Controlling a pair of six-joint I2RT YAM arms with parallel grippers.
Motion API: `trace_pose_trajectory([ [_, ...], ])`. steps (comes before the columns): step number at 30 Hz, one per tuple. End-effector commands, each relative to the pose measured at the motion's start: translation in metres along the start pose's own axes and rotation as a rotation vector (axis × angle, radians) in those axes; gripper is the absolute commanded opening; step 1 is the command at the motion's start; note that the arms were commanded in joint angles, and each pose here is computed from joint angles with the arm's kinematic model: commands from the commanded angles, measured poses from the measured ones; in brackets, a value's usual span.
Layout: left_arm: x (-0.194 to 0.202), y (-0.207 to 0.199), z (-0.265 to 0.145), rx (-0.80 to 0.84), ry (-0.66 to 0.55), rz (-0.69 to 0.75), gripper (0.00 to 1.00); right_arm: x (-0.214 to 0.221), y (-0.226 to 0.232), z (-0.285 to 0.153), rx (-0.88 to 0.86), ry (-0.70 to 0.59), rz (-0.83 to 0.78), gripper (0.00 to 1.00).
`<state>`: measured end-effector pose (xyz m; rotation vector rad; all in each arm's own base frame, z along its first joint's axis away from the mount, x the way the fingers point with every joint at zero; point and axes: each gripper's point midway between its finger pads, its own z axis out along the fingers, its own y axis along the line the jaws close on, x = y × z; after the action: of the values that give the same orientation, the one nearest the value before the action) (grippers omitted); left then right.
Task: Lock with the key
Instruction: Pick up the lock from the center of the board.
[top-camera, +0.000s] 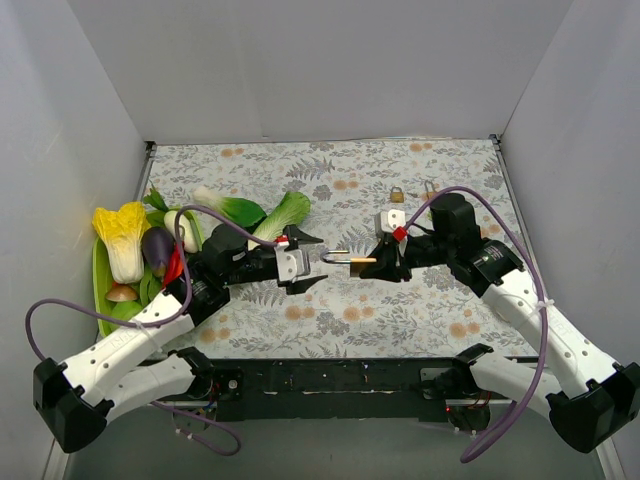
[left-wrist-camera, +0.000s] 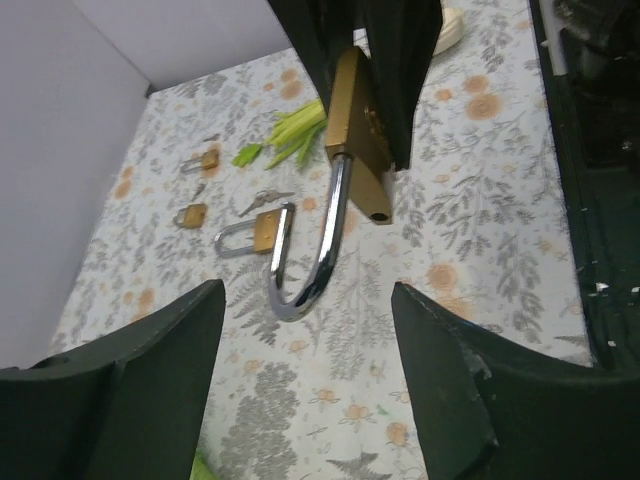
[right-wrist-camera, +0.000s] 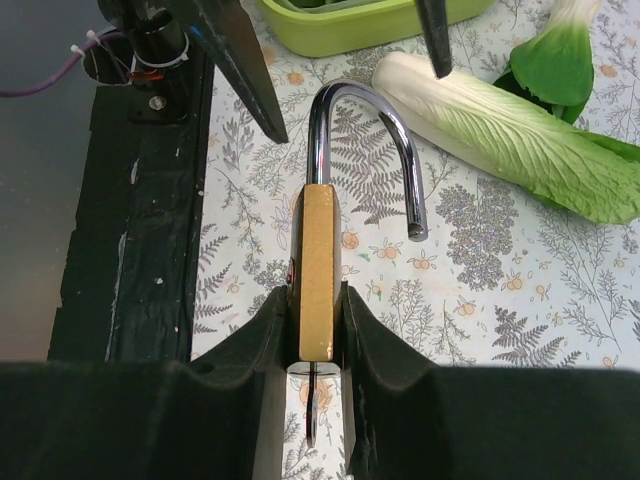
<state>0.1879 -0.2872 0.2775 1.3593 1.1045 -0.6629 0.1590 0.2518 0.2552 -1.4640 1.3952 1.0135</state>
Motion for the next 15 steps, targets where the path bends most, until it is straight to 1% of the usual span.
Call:
trace_pose_trajectory([
  [1, -0.013, -0.017, 0.002, 0.116, -0.033, -0.013, 0.63, -0.044, -0.004, -0.002, -0.005, -0.122, -0.116, 0.01],
  [2, -0.013, -0.022, 0.004, 0.143, -0.031, -0.033, 0.6, -0.047, -0.004, -0.002, -0.008, -0.131, -0.125, 0.01],
  [3, -0.009, -0.029, 0.007, 0.182, -0.02, -0.077, 0.51, -0.049, -0.004, -0.003, -0.008, -0.134, -0.13, 0.01],
  [6, -0.013, -0.032, 0.01, 0.213, -0.019, -0.117, 0.39, -0.051, -0.003, -0.005, -0.004, -0.133, -0.162, 0.01],
  [7, -0.016, -0.031, 0.01, 0.214, -0.024, -0.12, 0.33, -0.05, -0.004, -0.005, 0.001, -0.131, -0.182, 0.01],
  [9, -0.017, -0.031, 0.011, 0.216, -0.02, -0.13, 0.29, -0.051, -0.003, -0.007, 0.003, -0.13, -0.201, 0.01],
  [11, -0.017, -0.03, 0.011, 0.212, -0.012, -0.148, 0.28, -0.051, -0.002, -0.007, -0.003, -0.131, -0.23, 0.01],
  [13, -0.015, -0.031, 0.01, 0.204, -0.002, -0.169, 0.32, -0.049, -0.001, -0.008, -0.005, -0.126, -0.239, 0.01],
  [14, -0.012, -0.032, 0.009, 0.205, 0.007, -0.18, 0.38, -0.049, -0.001, -0.008, -0.003, -0.124, -0.25, 0.01],
  [15, -0.01, -0.033, 0.009, 0.203, 0.014, -0.19, 0.4, -0.05, 0.0, -0.008, -0.005, -0.126, -0.258, 0.01],
])
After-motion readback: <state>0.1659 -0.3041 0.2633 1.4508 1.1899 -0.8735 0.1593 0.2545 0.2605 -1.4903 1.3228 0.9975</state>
